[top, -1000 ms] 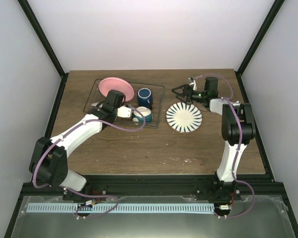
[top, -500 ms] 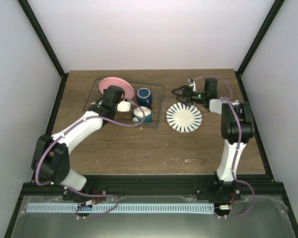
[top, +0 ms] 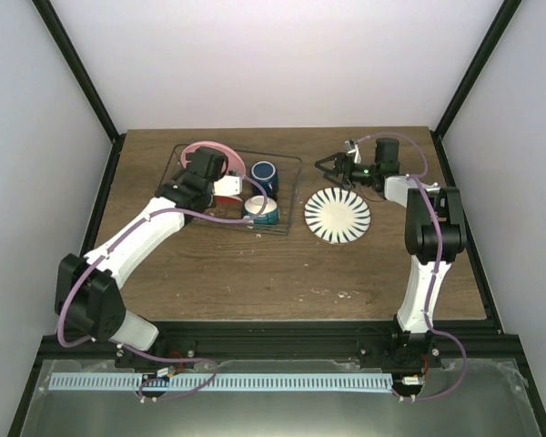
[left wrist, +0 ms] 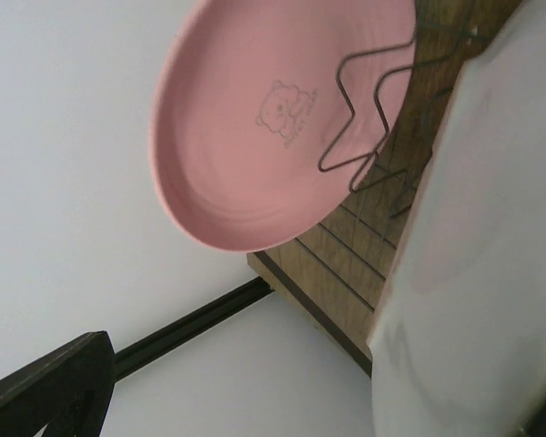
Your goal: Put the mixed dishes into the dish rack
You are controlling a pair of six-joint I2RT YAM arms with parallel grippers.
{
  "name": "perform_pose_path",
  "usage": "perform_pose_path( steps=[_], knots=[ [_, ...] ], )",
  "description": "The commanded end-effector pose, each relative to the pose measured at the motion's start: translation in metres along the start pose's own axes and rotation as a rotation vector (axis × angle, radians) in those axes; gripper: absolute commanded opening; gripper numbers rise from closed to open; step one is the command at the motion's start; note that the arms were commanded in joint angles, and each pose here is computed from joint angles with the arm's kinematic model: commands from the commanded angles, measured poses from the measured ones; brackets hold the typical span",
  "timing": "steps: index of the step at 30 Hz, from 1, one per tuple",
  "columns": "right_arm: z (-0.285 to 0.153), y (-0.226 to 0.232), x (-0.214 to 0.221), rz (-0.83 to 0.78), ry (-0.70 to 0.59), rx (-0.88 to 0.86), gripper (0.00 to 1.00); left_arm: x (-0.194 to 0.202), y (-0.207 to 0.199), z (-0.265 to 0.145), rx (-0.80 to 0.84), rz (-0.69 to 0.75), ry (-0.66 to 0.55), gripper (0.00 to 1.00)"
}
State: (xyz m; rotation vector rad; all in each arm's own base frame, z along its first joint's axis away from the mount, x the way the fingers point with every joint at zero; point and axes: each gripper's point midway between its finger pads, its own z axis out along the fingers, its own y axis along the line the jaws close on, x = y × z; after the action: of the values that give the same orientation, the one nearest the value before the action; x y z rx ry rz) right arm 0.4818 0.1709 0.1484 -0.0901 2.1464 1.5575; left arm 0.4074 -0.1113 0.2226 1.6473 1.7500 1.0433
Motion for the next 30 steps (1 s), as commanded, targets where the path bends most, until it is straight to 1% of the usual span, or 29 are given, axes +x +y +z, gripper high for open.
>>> perform_pose_path(
  steps=[1,3,5,13,15,17,20,22,23,25,28,30],
  knots=[
    [-0.007,-0.001,-0.012,-0.053,-0.014,0.061,1.0,-0.011,0.04,-0.045,-0.056,-0.196,-0.131,1.0],
    [-0.008,-0.002,-0.012,-0.058,-0.01,0.074,1.0,-0.014,0.05,-0.056,-0.061,-0.244,-0.173,1.0],
    [-0.009,-0.001,-0.011,-0.059,-0.008,0.079,1.0,-0.016,0.051,-0.062,-0.055,-0.255,-0.199,1.0],
    [-0.01,-0.001,-0.005,-0.044,-0.002,0.08,1.0,-0.012,0.022,-0.058,0.01,-0.226,-0.168,1.0],
    [-0.011,0.0,-0.004,-0.046,-0.003,0.082,1.0,-0.013,0.026,-0.062,0.001,-0.247,-0.177,1.0],
    [-0.012,-0.001,-0.005,-0.051,-0.007,0.095,1.0,-0.015,0.037,-0.067,-0.034,-0.283,-0.198,1.0],
    [-0.017,-0.002,-0.009,-0.052,-0.024,0.125,1.0,-0.023,0.067,-0.077,-0.113,-0.409,-0.246,1.0],
    [-0.023,-0.003,-0.012,-0.037,-0.041,0.142,1.0,-0.035,0.084,-0.081,-0.108,-0.528,-0.288,1.0],
    [-0.027,-0.004,-0.014,-0.026,-0.052,0.155,1.0,-0.041,0.096,-0.086,-0.082,-0.587,-0.312,1.0],
    [-0.037,-0.01,-0.018,0.002,-0.077,0.192,0.99,-0.062,0.104,-0.079,0.012,-0.693,-0.347,1.0],
    [-0.054,-0.022,-0.019,0.058,-0.107,0.269,0.94,-0.098,0.118,-0.073,0.145,-0.853,-0.422,1.0],
    [-0.068,-0.03,-0.016,0.098,-0.123,0.326,0.92,-0.119,0.121,-0.066,0.228,-0.921,-0.453,1.0]
  ],
)
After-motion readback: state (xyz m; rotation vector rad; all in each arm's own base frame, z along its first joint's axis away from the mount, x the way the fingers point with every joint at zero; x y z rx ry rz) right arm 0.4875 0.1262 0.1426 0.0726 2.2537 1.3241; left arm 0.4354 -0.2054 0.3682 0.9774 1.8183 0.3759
